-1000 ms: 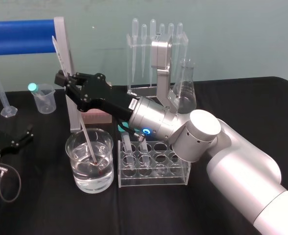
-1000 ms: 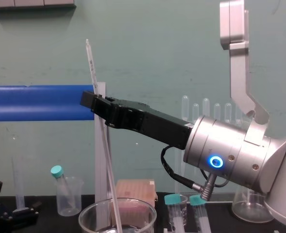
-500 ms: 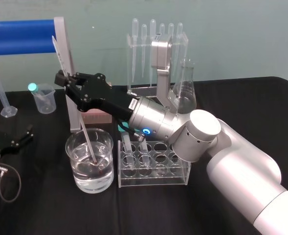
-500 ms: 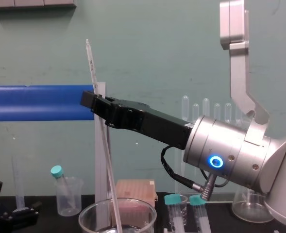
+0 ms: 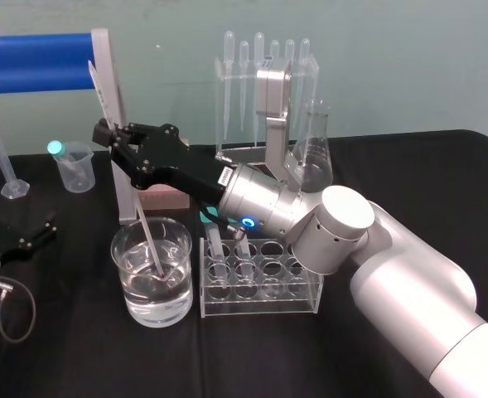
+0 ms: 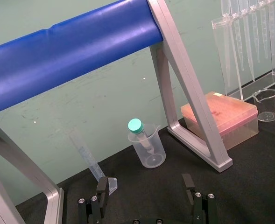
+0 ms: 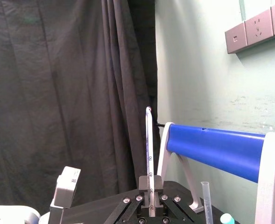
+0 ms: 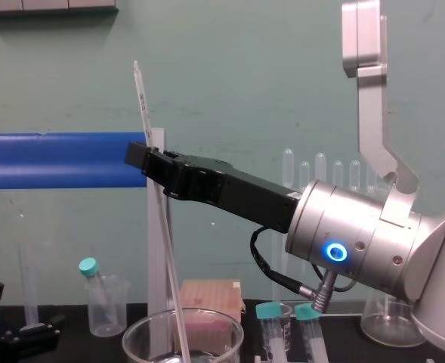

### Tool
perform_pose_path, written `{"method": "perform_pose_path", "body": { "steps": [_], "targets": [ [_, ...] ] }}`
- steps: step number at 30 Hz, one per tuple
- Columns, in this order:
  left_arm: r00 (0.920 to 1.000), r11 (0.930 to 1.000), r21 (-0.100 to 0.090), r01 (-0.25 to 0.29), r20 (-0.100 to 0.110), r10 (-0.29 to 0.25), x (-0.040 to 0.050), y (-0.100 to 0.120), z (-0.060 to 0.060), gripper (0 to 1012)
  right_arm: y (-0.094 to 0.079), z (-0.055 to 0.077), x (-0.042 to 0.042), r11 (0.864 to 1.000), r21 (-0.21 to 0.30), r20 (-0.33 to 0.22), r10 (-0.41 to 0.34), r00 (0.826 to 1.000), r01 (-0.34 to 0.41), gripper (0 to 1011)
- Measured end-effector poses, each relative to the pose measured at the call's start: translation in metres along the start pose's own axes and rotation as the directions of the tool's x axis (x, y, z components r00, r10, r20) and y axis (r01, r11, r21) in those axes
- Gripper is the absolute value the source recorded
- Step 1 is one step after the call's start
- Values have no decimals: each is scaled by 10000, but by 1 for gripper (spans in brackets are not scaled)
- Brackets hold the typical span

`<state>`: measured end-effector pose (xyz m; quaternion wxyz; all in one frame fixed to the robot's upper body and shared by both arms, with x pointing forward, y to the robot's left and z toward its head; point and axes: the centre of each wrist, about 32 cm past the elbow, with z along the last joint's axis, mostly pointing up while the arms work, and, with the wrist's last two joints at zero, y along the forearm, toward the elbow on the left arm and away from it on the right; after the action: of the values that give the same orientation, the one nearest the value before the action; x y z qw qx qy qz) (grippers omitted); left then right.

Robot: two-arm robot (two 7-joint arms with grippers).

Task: Hold the thermometer with one hand and immerse one end into the beaker, then reinsert it into the test tube rack.

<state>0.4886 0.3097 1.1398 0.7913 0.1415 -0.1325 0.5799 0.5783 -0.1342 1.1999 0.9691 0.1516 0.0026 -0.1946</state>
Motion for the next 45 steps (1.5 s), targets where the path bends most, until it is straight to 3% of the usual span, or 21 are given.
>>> {"method": "perform_pose_path", "body": {
  "steps": [45],
  "targets": [
    [10000,10000,-1,0,-1,0,0,0,0,1008,0,0,0,10000,-1,-1,-1,10000,1,57]
  ]
}}
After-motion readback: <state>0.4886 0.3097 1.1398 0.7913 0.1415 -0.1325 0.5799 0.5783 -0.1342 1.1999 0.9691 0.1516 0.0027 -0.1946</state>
